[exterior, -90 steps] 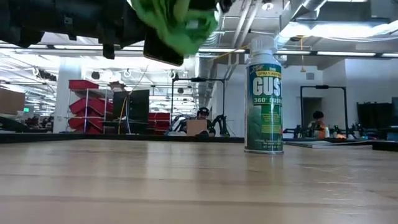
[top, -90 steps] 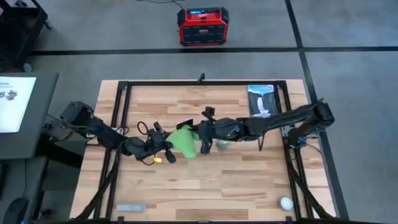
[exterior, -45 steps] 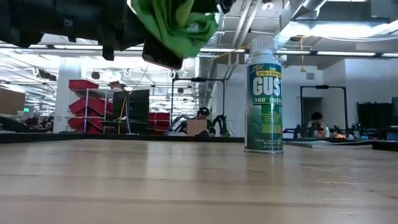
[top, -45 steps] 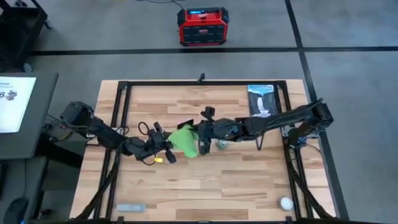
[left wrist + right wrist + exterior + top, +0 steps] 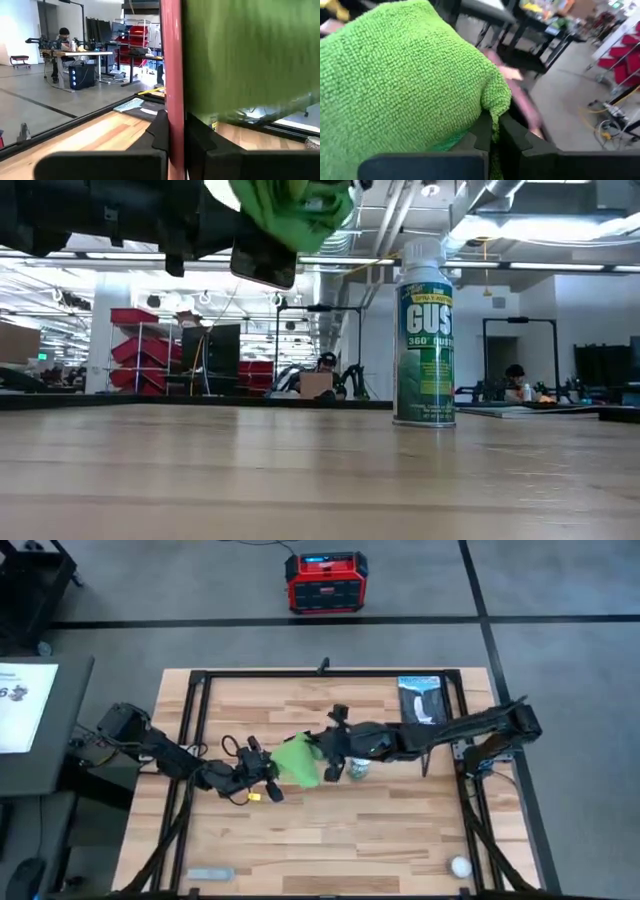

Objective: Apply microfiber cloth
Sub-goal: Wipe the front of the pink phone using the green microfiber cloth

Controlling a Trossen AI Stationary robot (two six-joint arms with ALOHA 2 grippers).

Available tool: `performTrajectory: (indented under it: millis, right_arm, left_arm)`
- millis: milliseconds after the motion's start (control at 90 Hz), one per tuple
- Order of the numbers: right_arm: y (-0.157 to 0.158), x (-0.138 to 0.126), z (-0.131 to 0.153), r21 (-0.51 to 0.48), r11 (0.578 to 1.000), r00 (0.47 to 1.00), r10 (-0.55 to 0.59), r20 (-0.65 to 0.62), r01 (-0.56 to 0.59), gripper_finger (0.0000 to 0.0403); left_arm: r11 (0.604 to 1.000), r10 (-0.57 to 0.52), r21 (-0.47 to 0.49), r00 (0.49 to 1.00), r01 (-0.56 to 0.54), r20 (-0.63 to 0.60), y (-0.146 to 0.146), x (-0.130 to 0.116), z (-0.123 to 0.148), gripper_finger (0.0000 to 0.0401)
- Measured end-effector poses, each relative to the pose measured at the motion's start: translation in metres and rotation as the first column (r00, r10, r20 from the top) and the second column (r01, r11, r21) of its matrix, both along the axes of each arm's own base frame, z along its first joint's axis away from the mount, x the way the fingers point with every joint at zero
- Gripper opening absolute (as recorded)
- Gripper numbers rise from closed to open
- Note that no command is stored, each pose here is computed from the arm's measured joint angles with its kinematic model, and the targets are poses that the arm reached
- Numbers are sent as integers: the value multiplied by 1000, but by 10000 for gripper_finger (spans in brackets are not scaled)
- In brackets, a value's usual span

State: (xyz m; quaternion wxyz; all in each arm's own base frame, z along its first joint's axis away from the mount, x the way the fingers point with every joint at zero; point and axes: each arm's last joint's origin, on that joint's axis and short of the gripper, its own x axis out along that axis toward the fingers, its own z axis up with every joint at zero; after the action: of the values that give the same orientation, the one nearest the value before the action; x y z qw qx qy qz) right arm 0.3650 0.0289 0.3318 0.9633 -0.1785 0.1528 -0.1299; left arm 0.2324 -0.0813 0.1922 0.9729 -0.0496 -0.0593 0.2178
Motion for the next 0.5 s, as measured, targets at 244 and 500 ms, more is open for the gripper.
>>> performTrajectory:
  millis: [244, 500]
  right_arm:
    - [6, 0, -8, 30, 1000, 999, -1, -47, 2, 0]
    - [27, -4, -33, 64, 997, 992, 47, -116, -40, 0]
  left_arm:
    - [1000, 0, 32, 1000, 1, -31, 0, 0, -3, 4]
    - [999, -10, 49, 1000, 11, -29, 1, -4, -5, 4]
